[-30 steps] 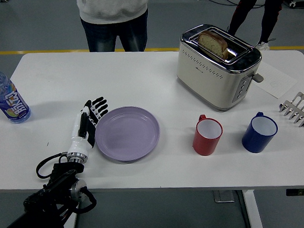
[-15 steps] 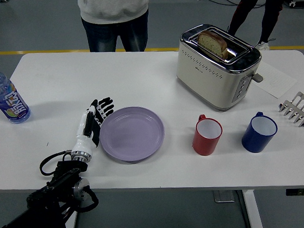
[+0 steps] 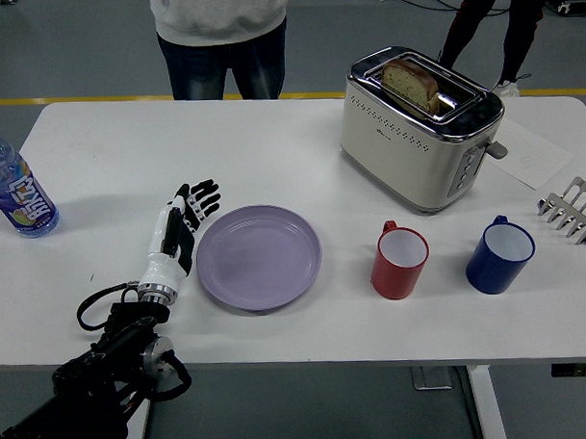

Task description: Push plate across desktop

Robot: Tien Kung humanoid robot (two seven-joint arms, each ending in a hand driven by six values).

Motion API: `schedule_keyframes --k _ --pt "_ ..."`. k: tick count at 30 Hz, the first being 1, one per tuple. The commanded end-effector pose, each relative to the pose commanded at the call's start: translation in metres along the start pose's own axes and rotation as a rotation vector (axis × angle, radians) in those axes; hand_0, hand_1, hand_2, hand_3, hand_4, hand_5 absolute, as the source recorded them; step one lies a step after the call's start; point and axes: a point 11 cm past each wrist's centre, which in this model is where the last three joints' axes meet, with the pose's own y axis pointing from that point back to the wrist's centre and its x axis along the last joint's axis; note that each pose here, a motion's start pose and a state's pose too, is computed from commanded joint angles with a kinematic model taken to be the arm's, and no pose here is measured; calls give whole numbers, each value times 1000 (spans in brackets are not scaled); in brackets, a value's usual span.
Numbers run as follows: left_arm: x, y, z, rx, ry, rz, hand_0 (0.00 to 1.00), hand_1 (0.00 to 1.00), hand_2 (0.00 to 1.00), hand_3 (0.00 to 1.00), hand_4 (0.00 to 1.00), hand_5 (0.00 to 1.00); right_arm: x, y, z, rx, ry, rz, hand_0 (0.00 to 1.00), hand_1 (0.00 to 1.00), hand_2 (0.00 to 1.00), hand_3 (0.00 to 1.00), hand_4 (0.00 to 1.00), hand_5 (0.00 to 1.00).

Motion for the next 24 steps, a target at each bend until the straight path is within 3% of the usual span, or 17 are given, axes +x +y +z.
schedule_keyframes --k 11,18,24 --pt "2 -8 29 -98 18 27 759 770 753 684 419 998 1 1 -4 12 -6 0 745 761 809 714 528 398" --pt "30 -8 63 -177 -23 6 759 767 757 688 419 998 6 1 -6 23 -19 2 745 762 809 714 529 398" --pt "48 -2 70 -108 -84 -45 760 766 759 689 420 998 9 2 -7 33 -23 7 745 759 808 714 528 398"
